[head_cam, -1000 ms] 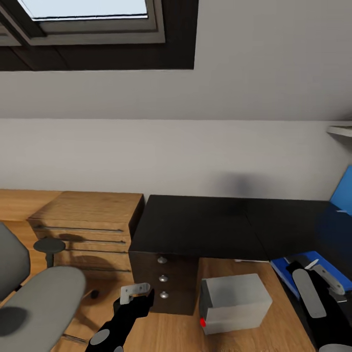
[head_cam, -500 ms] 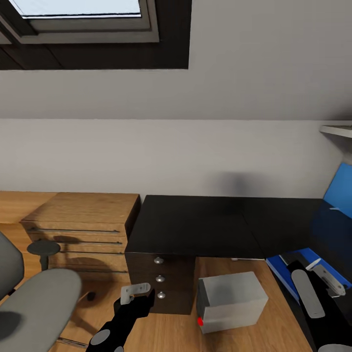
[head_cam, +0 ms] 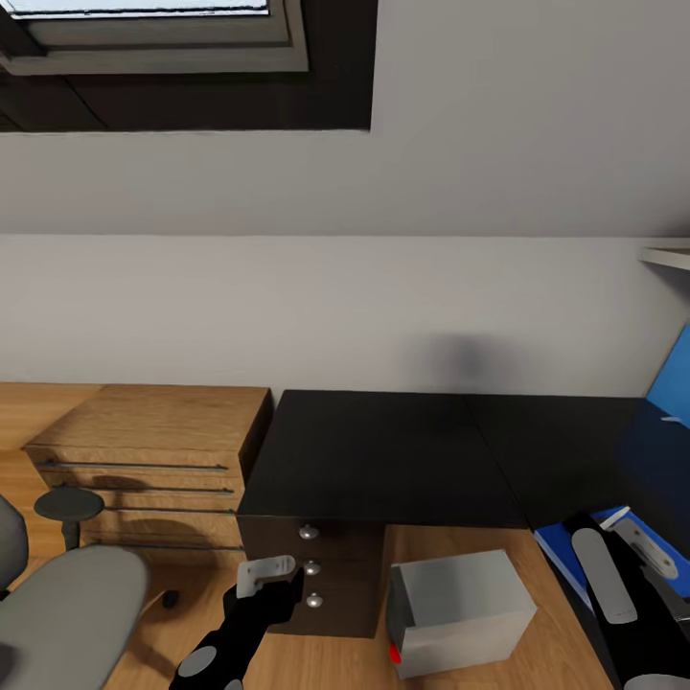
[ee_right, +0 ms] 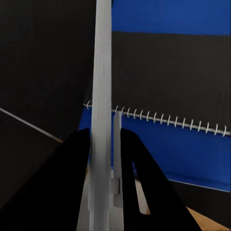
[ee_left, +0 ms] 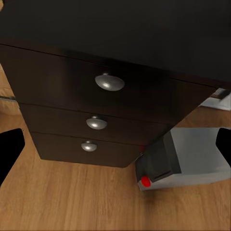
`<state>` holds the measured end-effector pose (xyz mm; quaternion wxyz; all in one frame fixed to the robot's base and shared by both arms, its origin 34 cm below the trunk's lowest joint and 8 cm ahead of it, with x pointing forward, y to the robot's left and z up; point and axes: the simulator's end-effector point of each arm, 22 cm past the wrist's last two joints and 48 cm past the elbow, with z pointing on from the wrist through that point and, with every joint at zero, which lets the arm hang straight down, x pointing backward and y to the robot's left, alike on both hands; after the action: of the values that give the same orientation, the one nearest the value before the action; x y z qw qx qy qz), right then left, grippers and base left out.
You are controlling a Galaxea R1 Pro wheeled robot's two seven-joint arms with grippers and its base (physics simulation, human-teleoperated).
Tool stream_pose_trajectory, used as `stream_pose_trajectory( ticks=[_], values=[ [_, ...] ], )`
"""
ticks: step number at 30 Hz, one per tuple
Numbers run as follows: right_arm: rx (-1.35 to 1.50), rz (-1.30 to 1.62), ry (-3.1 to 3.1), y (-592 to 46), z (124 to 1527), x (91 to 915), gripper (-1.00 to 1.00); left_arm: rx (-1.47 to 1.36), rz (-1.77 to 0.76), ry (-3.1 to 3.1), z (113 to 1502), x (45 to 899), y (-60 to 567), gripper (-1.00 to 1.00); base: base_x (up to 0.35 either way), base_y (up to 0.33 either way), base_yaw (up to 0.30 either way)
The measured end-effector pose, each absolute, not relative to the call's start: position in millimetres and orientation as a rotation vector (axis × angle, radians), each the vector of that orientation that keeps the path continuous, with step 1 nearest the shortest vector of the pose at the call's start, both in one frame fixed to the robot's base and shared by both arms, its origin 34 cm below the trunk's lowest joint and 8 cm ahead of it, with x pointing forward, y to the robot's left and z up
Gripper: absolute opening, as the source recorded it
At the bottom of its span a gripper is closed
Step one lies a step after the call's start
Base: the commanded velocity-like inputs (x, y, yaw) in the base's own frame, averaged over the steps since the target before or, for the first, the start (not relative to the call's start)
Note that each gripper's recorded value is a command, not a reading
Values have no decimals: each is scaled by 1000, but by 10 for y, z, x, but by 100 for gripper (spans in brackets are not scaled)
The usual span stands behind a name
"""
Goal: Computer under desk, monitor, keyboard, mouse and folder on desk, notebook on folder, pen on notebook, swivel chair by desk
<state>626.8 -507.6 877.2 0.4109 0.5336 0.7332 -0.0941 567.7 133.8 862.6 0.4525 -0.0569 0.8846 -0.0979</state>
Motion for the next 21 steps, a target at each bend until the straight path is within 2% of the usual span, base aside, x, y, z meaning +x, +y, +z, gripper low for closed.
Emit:
stream_pose_trajectory(
  ticks=[10,21],
  values=[
    [1356,-365,1831,-5651,8467,6112,-100,-137,-243,2188,8618,5674,1322,100,31,-4,0],
    [1358,-389,1830,-5799,8459,6067,-100,-134,-245,2188,8615,5671,1311,100,0,0,0]
  ],
)
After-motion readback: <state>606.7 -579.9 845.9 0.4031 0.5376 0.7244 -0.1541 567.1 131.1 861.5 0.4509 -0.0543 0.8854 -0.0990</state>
